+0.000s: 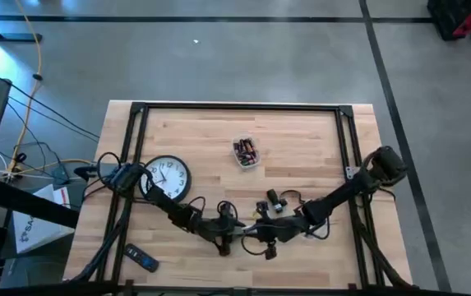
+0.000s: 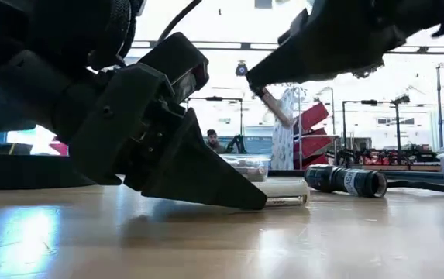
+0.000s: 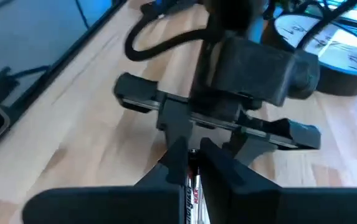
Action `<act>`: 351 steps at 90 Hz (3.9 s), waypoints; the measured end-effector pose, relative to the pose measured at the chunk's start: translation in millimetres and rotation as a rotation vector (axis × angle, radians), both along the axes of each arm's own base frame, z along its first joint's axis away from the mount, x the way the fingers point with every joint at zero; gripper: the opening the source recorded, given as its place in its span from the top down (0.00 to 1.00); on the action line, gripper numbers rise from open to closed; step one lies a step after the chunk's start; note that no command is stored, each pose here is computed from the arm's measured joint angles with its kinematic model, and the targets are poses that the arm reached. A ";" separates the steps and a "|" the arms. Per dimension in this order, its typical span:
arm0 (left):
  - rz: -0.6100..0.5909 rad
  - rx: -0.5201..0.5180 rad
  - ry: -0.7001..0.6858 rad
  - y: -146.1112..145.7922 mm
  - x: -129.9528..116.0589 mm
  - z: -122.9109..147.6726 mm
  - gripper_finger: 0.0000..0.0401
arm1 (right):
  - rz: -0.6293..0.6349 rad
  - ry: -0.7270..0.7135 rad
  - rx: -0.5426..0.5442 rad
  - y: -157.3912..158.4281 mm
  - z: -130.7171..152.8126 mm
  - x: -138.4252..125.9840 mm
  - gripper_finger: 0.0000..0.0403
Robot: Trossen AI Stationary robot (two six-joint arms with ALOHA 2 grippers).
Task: Insert battery
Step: Insert the silver battery into the battery holder
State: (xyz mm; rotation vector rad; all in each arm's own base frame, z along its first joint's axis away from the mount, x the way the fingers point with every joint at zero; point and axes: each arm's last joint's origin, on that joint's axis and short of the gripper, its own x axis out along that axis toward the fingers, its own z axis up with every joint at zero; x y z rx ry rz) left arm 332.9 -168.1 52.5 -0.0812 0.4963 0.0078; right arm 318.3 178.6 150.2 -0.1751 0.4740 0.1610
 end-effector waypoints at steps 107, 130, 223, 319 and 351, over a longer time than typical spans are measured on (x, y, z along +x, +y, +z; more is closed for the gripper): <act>0.035 -0.010 -0.017 -1.4 -1.2 0.3 0.74 | -0.235 -0.051 0.011 9.5 -49.2 5.6 0.99; 0.038 -0.008 -0.017 -1.1 -1.1 0.3 0.83 | -0.276 -0.010 0.054 4.2 -52.8 6.1 0.99; 0.062 0.006 -0.025 -1.0 -1.1 0.6 0.84 | -0.075 0.415 -0.055 -7.1 17.1 49.2 0.82; 0.054 0.003 -0.023 -2.1 -1.6 0.6 0.84 | -0.056 0.548 -0.008 -19.6 -7.5 55.7 0.97; 0.058 0.005 -0.024 -2.3 -1.8 0.6 0.84 | -0.098 0.437 -0.044 -11.3 12.6 51.8 1.00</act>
